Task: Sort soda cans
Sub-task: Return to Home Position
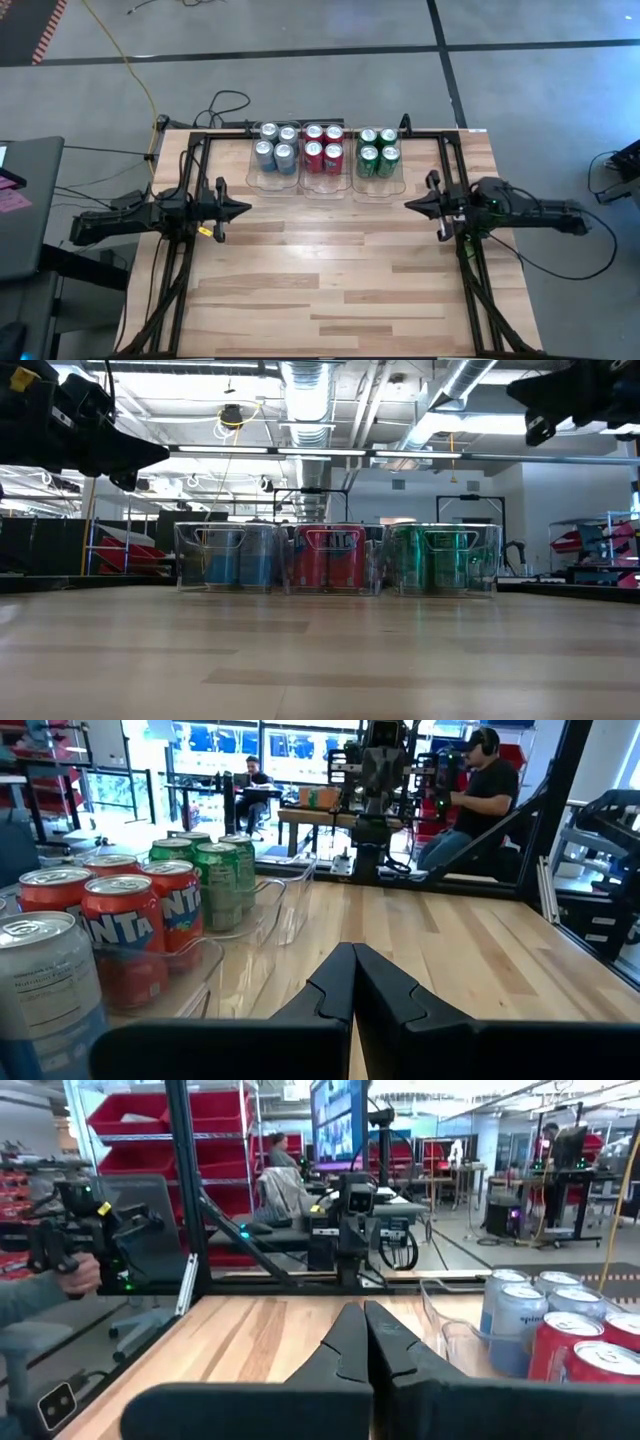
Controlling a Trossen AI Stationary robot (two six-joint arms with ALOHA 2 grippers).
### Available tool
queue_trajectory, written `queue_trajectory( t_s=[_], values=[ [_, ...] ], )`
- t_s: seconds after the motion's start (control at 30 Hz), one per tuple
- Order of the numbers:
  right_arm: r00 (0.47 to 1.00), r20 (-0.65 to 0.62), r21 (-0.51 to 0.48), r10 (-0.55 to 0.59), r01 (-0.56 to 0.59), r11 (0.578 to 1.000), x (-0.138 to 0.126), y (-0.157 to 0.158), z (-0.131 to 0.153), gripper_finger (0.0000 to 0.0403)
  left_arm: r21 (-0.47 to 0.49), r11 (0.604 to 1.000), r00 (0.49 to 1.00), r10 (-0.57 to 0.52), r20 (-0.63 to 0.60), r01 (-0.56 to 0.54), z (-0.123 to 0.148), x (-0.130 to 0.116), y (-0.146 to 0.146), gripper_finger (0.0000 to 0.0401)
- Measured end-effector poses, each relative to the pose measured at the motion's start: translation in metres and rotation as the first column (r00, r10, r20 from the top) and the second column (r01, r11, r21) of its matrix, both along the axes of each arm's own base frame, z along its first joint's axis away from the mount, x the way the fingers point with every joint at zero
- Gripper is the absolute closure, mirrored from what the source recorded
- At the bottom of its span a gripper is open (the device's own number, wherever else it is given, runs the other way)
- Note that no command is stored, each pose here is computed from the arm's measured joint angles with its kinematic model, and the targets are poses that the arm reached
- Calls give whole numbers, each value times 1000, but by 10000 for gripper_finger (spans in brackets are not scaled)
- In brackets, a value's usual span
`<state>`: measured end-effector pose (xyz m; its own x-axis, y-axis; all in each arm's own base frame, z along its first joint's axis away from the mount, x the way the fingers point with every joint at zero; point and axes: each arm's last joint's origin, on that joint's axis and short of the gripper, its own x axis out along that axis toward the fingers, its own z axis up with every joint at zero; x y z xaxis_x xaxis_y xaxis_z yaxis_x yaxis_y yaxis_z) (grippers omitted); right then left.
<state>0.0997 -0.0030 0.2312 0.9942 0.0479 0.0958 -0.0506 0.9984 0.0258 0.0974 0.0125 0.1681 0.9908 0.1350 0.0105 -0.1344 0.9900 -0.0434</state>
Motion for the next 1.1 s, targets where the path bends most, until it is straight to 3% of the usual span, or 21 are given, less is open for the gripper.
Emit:
queue_trajectory(
  t_s=[0.17, 0.3, 0.53, 0.7, 0.9, 1.1],
  values=[
    [1000, 22, 5, -10, 10, 1000, -6, 0, 0, 403, -5, 1000, 1000, 0, 0, 0, 0, 0, 0, 401],
    [995, 66, 31, -77, 75, 997, -4, -2, -16, 403, -6, 1000, 1000, 0, 0, 0, 0, 0, 0, 401],
    [990, 116, 102, -79, 67, 993, -5, -2, -26, 403, -6, 1000, 1000, 0, -1, 0, 0, 0, 0, 401],
    [992, 93, 128, -81, 69, 989, -3, -2, -32, 403, -6, 1000, 1000, 0, -1, 0, 0, 0, 0, 401],
    [985, 53, 163, -165, 155, 974, 0, -7, -49, 403, -13, 1000, 1000, -1, -1, 0, -1, 0, 0, 401],
    [995, -17, 165, -97, 98, 981, 1, -3, -56, 403, -8, 1000, 1000, -1, -3, 1, -1, 0, 0, 401]
  ],
)
